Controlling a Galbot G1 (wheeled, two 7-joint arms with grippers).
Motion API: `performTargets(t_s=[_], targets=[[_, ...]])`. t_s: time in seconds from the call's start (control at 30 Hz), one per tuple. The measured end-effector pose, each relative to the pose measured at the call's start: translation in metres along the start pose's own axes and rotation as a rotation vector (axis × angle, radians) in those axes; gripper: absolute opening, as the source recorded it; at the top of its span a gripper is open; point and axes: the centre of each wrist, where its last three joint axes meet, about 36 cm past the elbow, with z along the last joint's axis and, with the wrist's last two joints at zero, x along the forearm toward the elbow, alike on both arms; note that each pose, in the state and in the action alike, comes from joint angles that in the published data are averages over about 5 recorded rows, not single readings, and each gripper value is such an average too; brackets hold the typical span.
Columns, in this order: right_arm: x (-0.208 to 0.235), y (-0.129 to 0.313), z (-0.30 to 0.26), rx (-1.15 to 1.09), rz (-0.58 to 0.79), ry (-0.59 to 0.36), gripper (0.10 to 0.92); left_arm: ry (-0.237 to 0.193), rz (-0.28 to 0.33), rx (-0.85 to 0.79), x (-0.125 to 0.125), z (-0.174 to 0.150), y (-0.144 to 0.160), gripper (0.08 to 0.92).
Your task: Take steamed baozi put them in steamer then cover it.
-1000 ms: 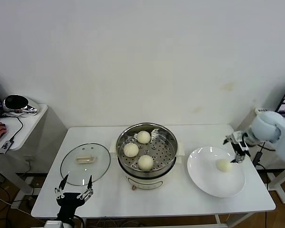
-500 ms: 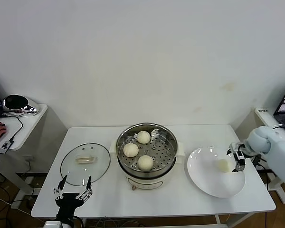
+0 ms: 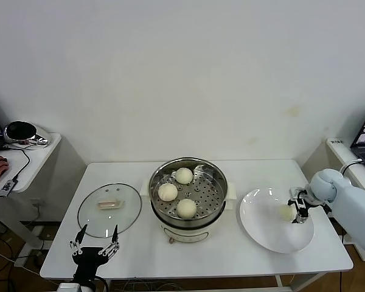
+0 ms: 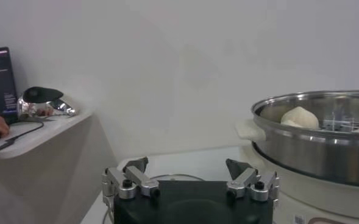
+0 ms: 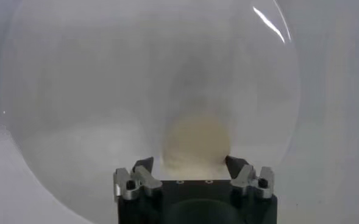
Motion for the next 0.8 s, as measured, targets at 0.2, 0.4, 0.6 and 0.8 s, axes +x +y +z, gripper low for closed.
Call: performTargets(t_s=[0.2, 0.4, 0.6, 0.8], targets=[[0.017, -0.010, -0.002, -0.002, 0.018, -0.007, 0.482, -0.003, 0.000, 0.001, 0.000, -0.001, 0.000, 0.823], [0.051, -0.027, -0.006, 0.007, 0.060, -0.015, 0.418, -0.008, 0.001, 0.000, -0.001, -0.002, 0.000, 0.823], [0.106, -0.048, -0.021, 0.030, 0.125, -0.043, 0.432, -0.012, 0.007, -0.001, -0.005, -0.002, -0.001, 0.823], [0.173, -0.065, -0.070, 0.093, 0.200, -0.114, 0.441, -0.015, 0.014, -0.001, -0.008, -0.002, -0.003, 0.823]])
